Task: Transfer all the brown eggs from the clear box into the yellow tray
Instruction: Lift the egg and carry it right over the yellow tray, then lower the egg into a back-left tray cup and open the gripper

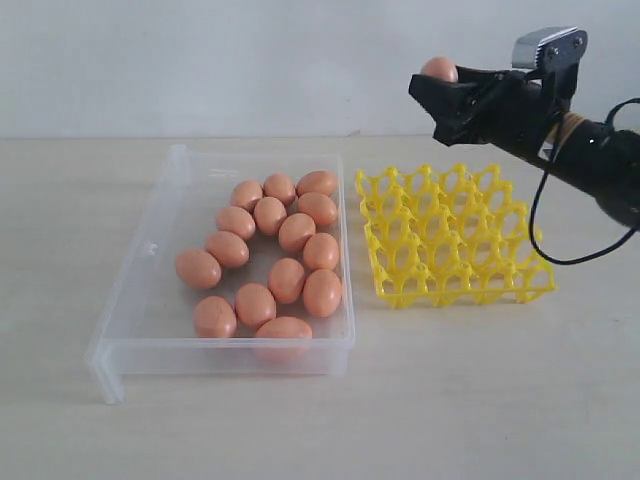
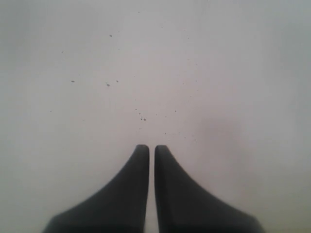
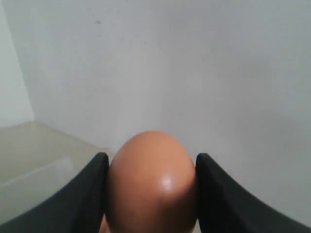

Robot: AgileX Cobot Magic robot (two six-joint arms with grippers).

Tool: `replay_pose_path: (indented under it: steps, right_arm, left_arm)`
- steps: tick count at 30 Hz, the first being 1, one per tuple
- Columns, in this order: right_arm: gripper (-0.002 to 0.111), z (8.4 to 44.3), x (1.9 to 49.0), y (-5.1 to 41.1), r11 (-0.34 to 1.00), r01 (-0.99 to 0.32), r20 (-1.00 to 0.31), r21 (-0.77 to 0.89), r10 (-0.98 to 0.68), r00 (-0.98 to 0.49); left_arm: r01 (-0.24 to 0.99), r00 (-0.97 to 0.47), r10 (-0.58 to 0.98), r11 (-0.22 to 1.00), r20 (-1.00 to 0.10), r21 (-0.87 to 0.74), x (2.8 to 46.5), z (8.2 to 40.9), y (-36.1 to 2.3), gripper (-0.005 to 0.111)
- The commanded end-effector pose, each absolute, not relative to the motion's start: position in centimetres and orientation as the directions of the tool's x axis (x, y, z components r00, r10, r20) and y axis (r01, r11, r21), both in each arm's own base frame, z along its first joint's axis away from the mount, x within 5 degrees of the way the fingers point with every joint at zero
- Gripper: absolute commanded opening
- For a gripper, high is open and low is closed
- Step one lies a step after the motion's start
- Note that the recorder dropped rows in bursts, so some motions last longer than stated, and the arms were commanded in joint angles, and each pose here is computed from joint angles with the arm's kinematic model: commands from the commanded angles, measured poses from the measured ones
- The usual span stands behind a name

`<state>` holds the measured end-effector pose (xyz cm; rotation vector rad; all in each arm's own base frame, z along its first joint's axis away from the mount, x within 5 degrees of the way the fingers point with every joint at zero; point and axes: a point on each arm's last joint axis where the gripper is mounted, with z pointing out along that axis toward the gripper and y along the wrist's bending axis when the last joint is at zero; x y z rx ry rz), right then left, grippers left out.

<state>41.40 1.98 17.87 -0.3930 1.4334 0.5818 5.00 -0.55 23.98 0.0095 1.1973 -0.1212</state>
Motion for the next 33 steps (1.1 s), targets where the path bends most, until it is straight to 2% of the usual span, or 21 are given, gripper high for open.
replay_pose_path:
  steps: [1,6,14,24,27,33]
  right_arm:
    - [0.0,17.6,41.3,1.2,0.695,-0.718,-0.999,0.033,0.024,-0.022]
    - [0.0,16.0,42.2,1.3,0.663,-0.748,-0.999,0.044,0.035,-0.028]
    - [0.0,12.2,45.1,1.2,0.614,-0.778,-0.991,0.132,0.055,-0.125]
    - [0.0,10.1,47.6,3.2,0.583,-0.802,-0.991,0.13,0.068,-0.111]
    - [0.0,9.2,48.2,4.6,0.618,-0.779,-0.99,0.105,-0.005,-0.138]
    - [0.0,8.5,48.5,4.1,0.67,-0.737,-0.982,0.088,-0.064,-0.176]
  left_arm:
    - [0.104,0.353,-0.102,0.992,-0.93,-0.069,5.0,23.8,-0.5,0.004]
    - [0.105,0.355,-0.102,0.992,-0.929,-0.069,5.0,23.8,-0.5,0.004]
    - [0.105,0.355,-0.102,0.992,-0.929,-0.069,5.0,23.8,-0.5,0.004]
    - [0.105,0.355,-0.102,0.992,-0.929,-0.069,5.0,23.8,-0.5,0.004]
    - [0.104,0.352,-0.102,0.992,-0.93,-0.069,5.0,23.8,-0.5,0.004]
    - [0.104,0.352,-0.102,0.992,-0.93,-0.069,5.0,23.8,-0.5,0.004]
